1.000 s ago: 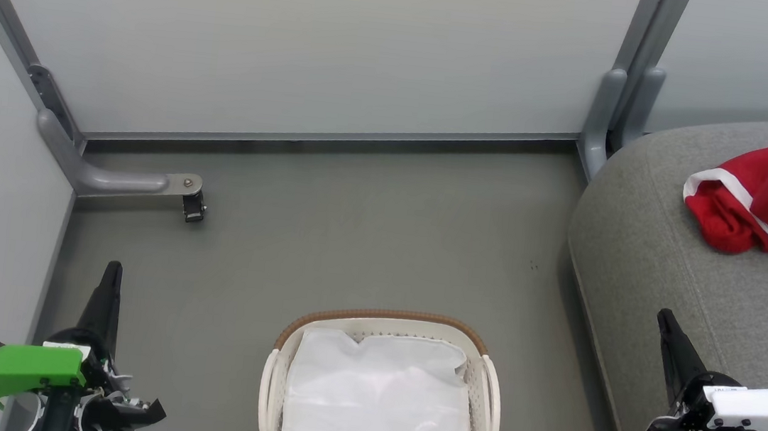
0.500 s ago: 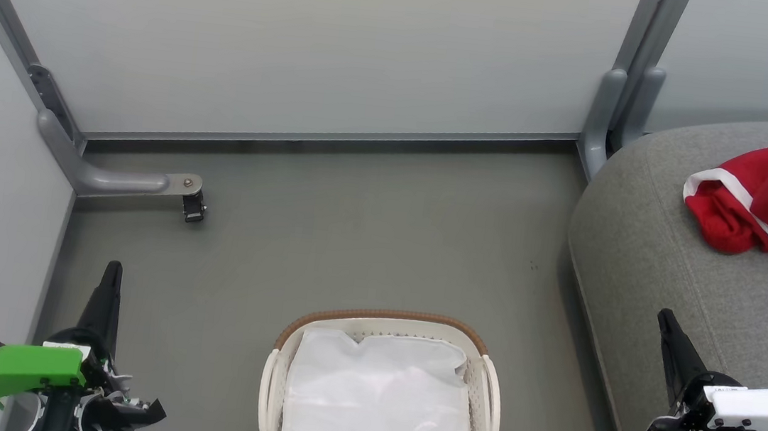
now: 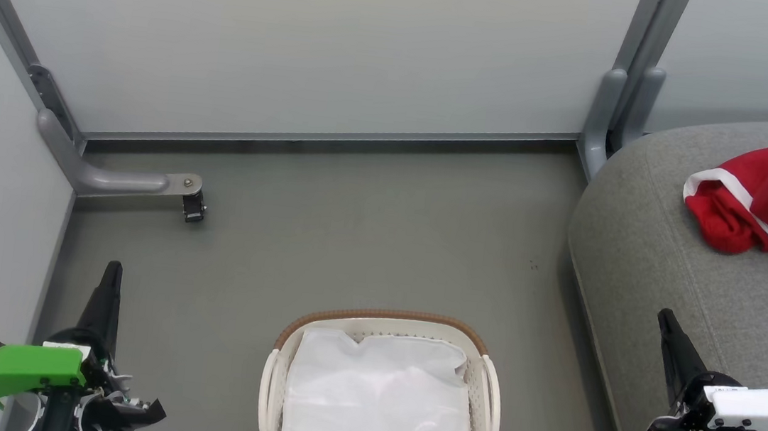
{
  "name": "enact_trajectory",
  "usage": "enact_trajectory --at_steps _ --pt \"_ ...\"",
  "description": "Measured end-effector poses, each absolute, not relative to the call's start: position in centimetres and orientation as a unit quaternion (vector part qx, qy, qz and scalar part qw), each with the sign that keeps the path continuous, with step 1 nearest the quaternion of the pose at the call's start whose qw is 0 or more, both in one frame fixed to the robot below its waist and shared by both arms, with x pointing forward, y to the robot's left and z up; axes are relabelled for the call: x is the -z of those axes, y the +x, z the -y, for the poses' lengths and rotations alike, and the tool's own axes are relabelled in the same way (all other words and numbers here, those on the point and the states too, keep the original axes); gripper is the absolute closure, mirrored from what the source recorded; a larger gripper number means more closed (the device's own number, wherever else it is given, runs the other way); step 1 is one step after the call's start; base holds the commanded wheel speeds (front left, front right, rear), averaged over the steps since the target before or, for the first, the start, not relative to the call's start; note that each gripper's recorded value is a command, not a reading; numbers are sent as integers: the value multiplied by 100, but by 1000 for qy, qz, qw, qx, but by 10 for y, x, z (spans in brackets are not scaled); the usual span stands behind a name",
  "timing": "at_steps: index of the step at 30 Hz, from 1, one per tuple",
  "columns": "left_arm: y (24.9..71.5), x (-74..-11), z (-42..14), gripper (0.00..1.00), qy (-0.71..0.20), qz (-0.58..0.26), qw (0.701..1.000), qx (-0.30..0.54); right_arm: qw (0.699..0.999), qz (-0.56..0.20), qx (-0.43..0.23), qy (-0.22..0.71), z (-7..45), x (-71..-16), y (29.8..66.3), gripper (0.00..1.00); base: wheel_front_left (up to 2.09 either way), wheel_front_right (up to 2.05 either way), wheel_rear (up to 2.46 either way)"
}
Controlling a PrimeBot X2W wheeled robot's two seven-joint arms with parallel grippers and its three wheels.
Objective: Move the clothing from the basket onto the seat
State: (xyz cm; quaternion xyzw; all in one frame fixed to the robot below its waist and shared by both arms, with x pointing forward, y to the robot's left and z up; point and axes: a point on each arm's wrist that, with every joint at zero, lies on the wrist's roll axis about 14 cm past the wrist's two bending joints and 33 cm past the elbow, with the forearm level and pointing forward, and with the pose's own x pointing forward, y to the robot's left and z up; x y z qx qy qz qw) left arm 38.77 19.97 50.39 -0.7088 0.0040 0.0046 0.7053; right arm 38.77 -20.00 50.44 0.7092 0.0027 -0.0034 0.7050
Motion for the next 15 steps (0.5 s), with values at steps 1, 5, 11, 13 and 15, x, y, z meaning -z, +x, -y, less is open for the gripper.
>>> enact_trajectory --at_steps 1,5,11,13,15 --pt "388 -504 -200 100 -709 -4 705 -5 705 -3 3 709 200 -504 388 100 0 0 0" --pt "388 -504 -200 100 -709 -4 705 -4 705 -3 4 709 200 -504 388 100 0 0 0" --pt "388 -504 -200 100 -709 -4 705 -5 705 -3 4 709 200 -504 388 100 0 0 0" --pt "388 -504 -200 100 -709 -4 705 -5 705 -3 4 709 200 -504 388 100 0 0 0" --pt "388 -504 -200 100 -709 -4 705 -5 705 -3 4 709 200 -504 388 100 0 0 0"
